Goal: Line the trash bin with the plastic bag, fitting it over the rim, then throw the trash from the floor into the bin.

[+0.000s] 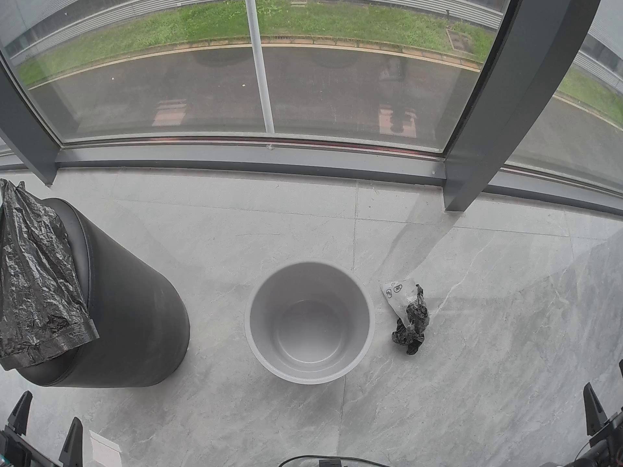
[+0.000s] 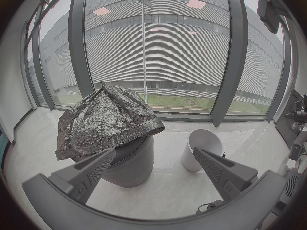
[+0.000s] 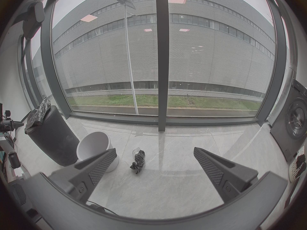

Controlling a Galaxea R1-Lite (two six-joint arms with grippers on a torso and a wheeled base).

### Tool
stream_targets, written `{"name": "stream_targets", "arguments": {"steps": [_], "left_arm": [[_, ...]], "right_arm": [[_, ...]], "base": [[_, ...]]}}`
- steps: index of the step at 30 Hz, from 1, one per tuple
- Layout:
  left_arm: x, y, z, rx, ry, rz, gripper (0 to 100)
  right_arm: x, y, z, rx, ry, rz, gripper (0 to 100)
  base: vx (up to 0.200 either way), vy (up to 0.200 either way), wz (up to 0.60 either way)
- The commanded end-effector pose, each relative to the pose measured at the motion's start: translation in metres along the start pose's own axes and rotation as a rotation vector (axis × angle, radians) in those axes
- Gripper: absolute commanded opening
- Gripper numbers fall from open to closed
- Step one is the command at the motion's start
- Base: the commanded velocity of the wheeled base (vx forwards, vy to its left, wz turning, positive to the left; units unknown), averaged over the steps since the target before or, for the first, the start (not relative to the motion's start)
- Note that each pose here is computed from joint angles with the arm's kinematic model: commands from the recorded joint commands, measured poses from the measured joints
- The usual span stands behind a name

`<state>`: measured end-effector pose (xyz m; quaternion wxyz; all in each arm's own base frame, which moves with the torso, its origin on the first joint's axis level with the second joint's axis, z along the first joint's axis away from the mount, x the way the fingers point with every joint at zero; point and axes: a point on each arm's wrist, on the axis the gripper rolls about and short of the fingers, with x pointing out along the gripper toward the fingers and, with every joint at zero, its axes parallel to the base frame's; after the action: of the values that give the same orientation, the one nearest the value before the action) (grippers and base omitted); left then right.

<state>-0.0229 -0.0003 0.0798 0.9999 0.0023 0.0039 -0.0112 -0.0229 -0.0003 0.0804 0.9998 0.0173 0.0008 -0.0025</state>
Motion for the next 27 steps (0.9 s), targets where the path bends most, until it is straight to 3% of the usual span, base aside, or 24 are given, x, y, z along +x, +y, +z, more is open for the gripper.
{"name": "stream_targets", "arguments": {"steps": [1, 16, 17, 19, 21, 23, 27], "left_arm": [[0.0, 0.0, -0.004, -0.002, -0.003, -0.001, 100], [0.0, 0.0, -0.001, 0.005, -0.037, 0.003, 100], [-0.001, 0.0, 0.004, -0.007, -0.071, 0.004, 100], [-0.01, 0.0, 0.041, -0.05, -0.178, -0.008, 100], [-0.011, 0.001, 0.067, -0.086, -0.179, -0.029, 100], [-0.006, 0.001, 0.069, -0.071, -0.131, -0.035, 100], [-0.007, 0.0, 0.065, -0.053, -0.12, -0.046, 100]], "right_arm": [[0.0, 0.0, -0.005, 0.001, 0.0, 0.0, 100], [0.0, 0.0, -0.005, -0.002, -0.003, -0.006, 100], [0.0, 0.0, -0.005, -0.001, -0.003, -0.006, 100], [0.0, 0.0, -0.004, -0.001, -0.005, -0.007, 100], [0.0, 0.0, -0.004, -0.001, -0.005, -0.004, 100], [0.0, 0.0, -0.004, -0.001, -0.005, -0.004, 100], [0.0, 0.0, -0.004, -0.001, -0.005, -0.006, 100]], "base": [[0.0, 0.0, 0.0], [0.0, 0.0, 0.0], [0.0, 0.0, 0.0], [0.0, 0.0, 0.0], [0.0, 0.0, 0.0], [0.0, 0.0, 0.0], [0.0, 0.0, 0.0]]}}
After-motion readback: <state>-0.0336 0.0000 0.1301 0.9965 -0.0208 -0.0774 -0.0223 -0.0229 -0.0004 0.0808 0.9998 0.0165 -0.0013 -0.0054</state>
